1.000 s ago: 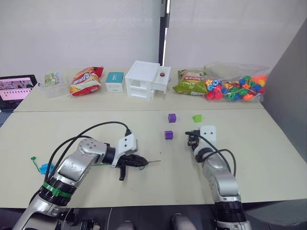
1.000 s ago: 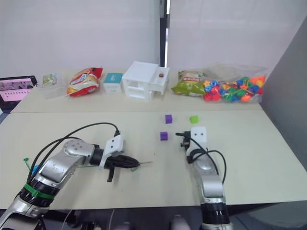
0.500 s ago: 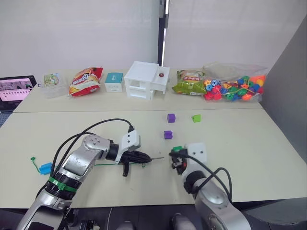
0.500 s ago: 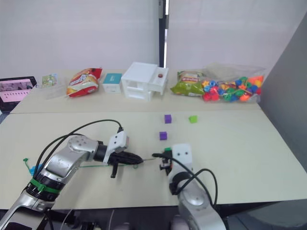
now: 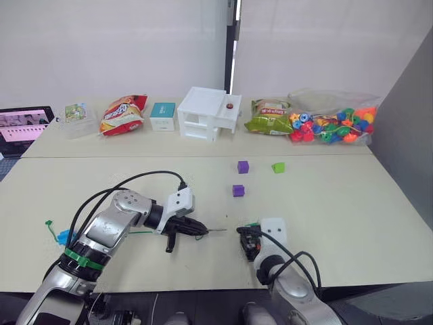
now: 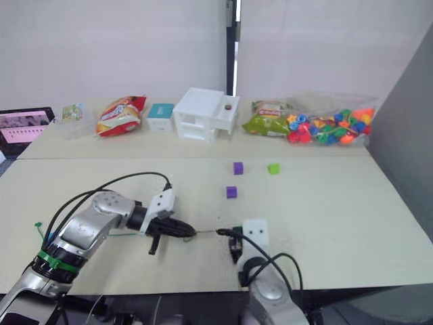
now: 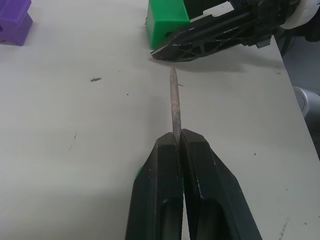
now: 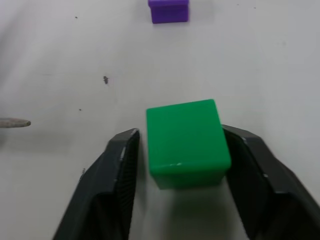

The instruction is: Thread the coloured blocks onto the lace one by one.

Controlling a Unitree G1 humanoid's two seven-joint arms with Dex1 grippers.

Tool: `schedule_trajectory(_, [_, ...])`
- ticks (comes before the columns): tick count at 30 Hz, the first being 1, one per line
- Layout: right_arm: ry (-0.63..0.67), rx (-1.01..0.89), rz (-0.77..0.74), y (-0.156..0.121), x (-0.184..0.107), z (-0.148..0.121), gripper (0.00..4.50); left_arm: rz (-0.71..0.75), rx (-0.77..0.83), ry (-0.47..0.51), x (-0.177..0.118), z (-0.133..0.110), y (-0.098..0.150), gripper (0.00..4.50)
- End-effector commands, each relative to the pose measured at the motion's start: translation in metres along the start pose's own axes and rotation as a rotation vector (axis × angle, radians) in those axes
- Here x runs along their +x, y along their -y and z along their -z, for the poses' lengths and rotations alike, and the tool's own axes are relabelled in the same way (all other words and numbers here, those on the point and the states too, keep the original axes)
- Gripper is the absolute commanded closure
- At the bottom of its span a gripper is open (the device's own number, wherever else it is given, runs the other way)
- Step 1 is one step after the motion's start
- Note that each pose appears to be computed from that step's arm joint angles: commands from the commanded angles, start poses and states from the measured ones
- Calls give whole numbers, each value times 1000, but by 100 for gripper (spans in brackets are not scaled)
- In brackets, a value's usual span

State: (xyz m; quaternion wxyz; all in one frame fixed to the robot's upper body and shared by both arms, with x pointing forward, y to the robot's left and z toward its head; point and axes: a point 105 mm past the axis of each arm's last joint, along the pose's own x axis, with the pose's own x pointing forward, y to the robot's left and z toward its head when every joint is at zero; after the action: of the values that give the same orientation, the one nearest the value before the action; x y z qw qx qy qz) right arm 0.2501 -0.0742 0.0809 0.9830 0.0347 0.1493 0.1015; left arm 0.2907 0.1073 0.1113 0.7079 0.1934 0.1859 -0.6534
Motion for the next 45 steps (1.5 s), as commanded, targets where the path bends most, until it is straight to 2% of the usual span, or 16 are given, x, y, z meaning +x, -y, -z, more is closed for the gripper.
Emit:
schedule_trajectory(1, [109,-40,-71,3,-13,-32,15,-19,42,15,-4,-7,0,450])
schedule_trajectory(4, [142,-162,-206,6,-21,-52,3,-27,35,23,-3,-6,4,450])
schedule_trajectory(7, [136,-295,-435,5,-27,-67,3,-29,30,29,-1,-5,9,450])
schedule_trajectory(9, [73,-387,-690,3,-33,-69,3,-29,33,28,-1,-5,13,450])
schedule_trajectory(12, [-22,-480,-926,7,-38,-68,3,-31,35,25,-1,-5,16,450])
schedule_trajectory(15, [-149,-656,-1134,21,-23,-63,3,-20,40,10,-2,-6,25,450])
schedule_trajectory(18, [-191,-830,-1212,33,2,-61,3,-25,43,-4,-1,-8,31,450])
schedule_trajectory(22, [-194,-962,-1275,43,24,-57,3,-36,30,0,-1,-12,36,450])
schedule_trajectory(31, [-191,-975,-1329,53,37,-48,3,-75,7,-3,-3,-12,39,450])
schedule_trajectory(32, [-184,-961,-1332,52,38,-48,54,-76,6,-4,-3,-11,40,450])
schedule_trajectory(34, [-170,-942,-1329,50,39,-46,108,-78,3,-3,-3,-11,40,450])
schedule_trajectory(40, [-164,-926,-1287,52,40,-38,320,-81,4,-2,-3,-11,39,450])
schedule_trajectory(45, [-123,-876,-1219,42,38,-48,330,-86,12,-12,-2,-11,34,450])
